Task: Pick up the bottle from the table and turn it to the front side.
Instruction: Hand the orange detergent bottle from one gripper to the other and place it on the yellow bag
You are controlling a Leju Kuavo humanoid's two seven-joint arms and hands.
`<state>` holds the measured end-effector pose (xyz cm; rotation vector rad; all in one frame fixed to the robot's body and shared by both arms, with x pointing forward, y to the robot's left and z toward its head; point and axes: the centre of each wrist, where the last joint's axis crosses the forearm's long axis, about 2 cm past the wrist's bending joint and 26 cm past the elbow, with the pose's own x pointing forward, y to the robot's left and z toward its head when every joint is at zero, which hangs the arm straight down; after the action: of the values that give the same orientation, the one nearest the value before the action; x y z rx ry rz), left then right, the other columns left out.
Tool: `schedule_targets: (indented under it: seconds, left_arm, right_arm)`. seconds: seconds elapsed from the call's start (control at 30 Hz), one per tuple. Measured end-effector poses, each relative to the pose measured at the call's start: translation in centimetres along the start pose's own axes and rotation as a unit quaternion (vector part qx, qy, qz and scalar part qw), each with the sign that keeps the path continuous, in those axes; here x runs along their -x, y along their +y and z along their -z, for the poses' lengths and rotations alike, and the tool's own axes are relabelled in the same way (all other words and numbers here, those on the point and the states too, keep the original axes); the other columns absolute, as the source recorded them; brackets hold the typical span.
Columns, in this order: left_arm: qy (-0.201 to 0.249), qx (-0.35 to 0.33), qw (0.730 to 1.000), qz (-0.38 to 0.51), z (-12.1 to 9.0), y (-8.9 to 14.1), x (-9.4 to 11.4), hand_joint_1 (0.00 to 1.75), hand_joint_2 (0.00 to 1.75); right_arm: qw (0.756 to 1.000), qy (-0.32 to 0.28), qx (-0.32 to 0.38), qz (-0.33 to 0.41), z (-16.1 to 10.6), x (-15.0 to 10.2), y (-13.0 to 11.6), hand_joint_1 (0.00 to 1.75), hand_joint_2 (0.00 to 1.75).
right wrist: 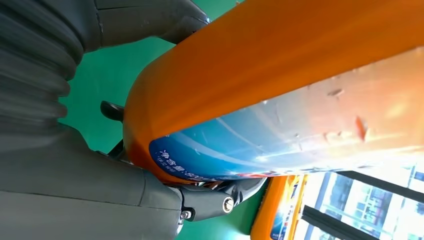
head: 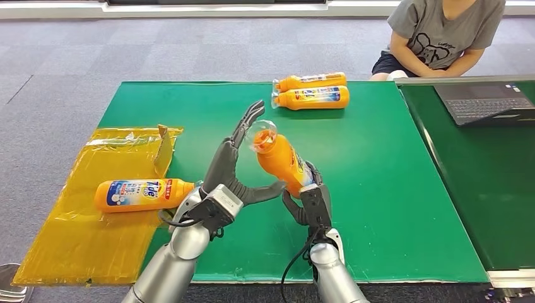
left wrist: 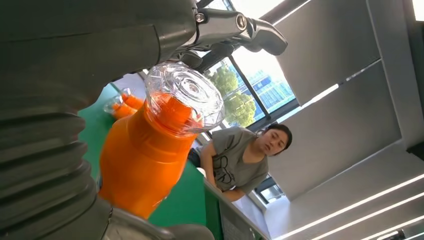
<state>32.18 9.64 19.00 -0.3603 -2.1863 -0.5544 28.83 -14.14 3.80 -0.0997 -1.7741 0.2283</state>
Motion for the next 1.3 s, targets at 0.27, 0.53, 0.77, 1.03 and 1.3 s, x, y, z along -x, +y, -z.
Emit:
schedule_targets:
  seconds: [0.27,0.53,0.77,1.03,1.3]
  left_arm:
    - [0.002,0.025,1.0,0.002,1.4,-0.4,0.3,0.0,1.75]
    - [0.006,0.046,0.999,0.0,2.3,-0.9,0.5,0.0,1.75]
    - [0.01,0.048,0.999,0.001,2.3,-0.9,0.7,0.0,1.75]
    - [0.012,0.049,0.999,0.001,2.3,-0.9,0.8,0.0,1.75]
    - [0.014,0.062,0.998,-0.011,2.7,-1.2,0.9,0.0,1.75]
  right_arm:
    - [1.0,0.008,-0.003,-0.002,0.0,0.2,0.0,1.75,1.75]
    - [1.0,0.017,-0.007,-0.005,-0.2,0.6,0.2,1.75,1.75]
    - [1.0,0.018,-0.009,-0.005,-0.2,0.6,0.2,1.75,1.75]
    - [1.0,0.019,-0.009,-0.006,-0.2,0.6,0.2,1.75,1.75]
    - [1.0,0.021,-0.011,-0.007,-0.3,0.7,0.2,1.75,1.75]
